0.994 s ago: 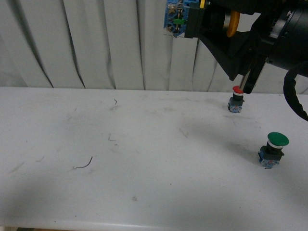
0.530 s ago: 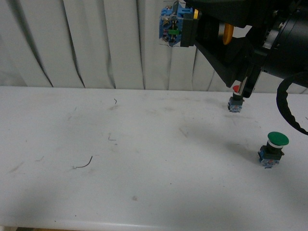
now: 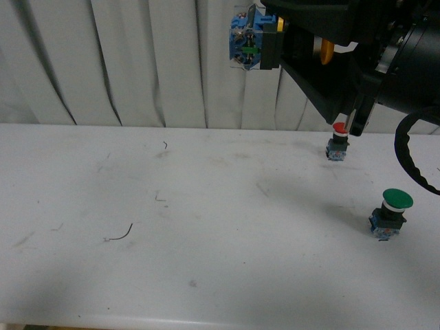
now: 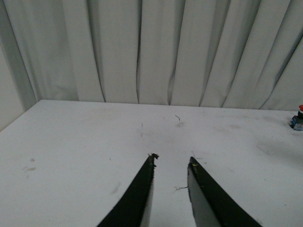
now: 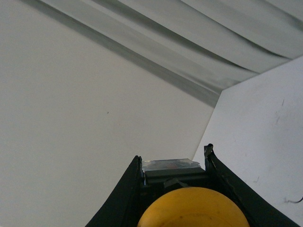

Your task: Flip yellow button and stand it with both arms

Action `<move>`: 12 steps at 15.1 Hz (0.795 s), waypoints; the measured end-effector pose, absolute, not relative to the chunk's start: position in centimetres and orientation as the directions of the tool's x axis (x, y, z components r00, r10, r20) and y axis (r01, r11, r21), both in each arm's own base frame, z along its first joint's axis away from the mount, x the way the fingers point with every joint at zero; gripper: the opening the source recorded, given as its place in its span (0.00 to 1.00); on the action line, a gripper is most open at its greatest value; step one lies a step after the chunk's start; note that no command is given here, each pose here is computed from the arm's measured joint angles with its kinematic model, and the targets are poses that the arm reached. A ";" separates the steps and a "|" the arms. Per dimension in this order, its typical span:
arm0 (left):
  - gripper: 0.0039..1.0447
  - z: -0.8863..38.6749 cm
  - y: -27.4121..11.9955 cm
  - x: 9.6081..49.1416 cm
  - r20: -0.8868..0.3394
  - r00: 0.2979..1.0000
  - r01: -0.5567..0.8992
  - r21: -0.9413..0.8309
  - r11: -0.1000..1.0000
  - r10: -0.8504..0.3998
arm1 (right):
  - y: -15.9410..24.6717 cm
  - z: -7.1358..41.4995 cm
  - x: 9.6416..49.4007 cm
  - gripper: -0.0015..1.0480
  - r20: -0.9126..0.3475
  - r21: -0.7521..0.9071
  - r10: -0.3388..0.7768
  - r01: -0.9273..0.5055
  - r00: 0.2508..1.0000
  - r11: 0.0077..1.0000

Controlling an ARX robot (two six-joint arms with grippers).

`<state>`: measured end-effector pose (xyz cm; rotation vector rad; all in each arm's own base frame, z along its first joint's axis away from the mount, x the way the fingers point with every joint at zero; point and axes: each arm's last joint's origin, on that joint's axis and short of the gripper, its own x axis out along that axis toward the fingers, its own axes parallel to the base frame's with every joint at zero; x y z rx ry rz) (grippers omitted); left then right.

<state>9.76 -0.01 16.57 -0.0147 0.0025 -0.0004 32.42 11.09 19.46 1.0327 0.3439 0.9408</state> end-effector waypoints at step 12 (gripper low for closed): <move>0.94 16.6 0.0 9.8 -0.002 1.000 0.000 -0.014 1.000 0.000 | 2.0 20.8 40.4 0.34 -0.248 -0.044 0.166 -0.182 0.954 0.982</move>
